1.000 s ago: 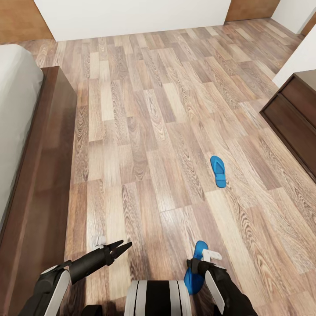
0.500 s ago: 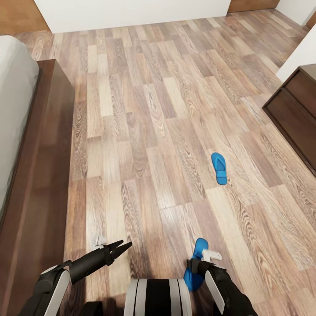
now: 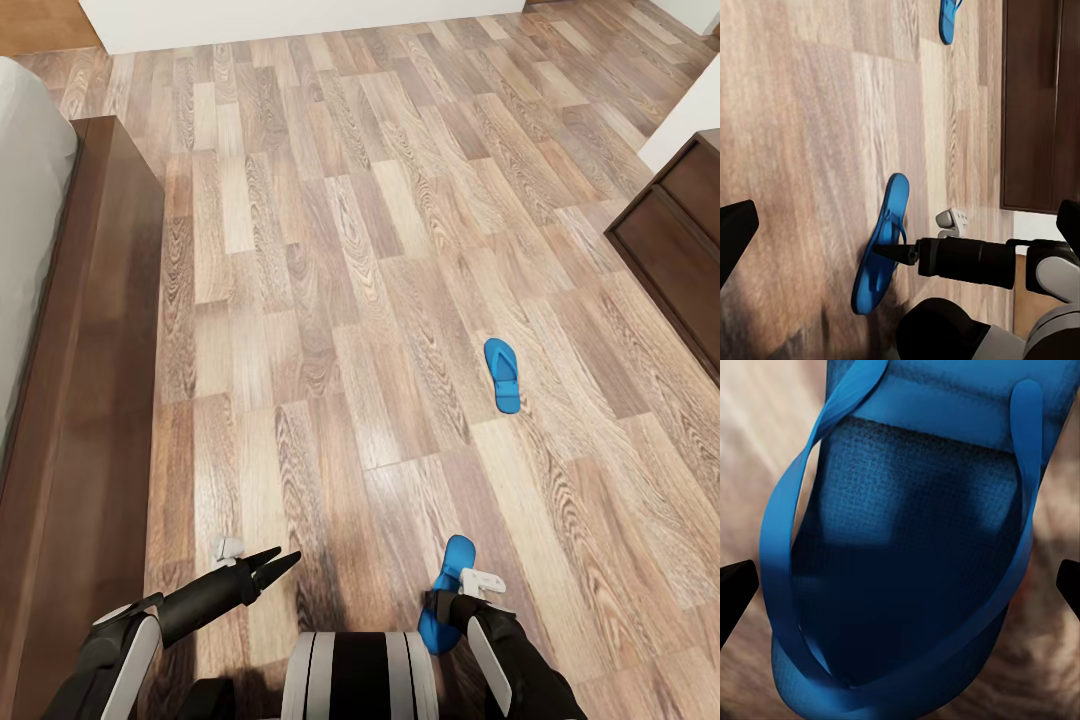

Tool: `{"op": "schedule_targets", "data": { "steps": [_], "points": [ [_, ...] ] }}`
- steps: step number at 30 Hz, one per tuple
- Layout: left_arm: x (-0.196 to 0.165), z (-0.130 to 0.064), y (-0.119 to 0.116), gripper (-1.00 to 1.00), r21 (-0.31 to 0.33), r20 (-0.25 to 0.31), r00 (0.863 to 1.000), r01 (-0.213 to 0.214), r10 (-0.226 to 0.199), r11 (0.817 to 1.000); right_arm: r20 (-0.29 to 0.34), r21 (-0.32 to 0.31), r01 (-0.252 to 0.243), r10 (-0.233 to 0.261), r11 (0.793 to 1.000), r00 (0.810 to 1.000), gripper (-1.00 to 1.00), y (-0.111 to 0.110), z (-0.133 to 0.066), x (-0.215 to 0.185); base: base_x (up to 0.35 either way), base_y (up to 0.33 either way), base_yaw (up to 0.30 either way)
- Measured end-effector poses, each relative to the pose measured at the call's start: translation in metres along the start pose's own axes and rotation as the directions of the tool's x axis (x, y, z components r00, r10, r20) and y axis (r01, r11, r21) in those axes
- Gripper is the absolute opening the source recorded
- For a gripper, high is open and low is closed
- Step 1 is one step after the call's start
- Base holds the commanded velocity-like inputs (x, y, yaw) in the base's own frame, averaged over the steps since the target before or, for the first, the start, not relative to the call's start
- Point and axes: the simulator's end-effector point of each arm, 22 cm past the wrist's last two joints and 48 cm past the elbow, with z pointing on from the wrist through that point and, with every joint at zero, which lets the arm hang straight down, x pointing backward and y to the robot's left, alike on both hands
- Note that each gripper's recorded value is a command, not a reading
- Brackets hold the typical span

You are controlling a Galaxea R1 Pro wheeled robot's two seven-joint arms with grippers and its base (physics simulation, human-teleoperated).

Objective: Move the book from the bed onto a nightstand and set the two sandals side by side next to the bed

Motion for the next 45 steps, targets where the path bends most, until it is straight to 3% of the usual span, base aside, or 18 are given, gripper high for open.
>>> {"op": "schedule_targets", "data": {
  "steps": [45],
  "points": [
    [-0.0001, 0.0000, -0.0004, 1.00, 0.002, 0.000, 1.000, 0.000, 0.000, 1.000, 0.001, -0.001, 0.000, 0.000, 1.000, 1.000, 1.00, 0.0002, -0.0001, -0.0003, 0.000, 0.000, 0.000]
  ]
}}
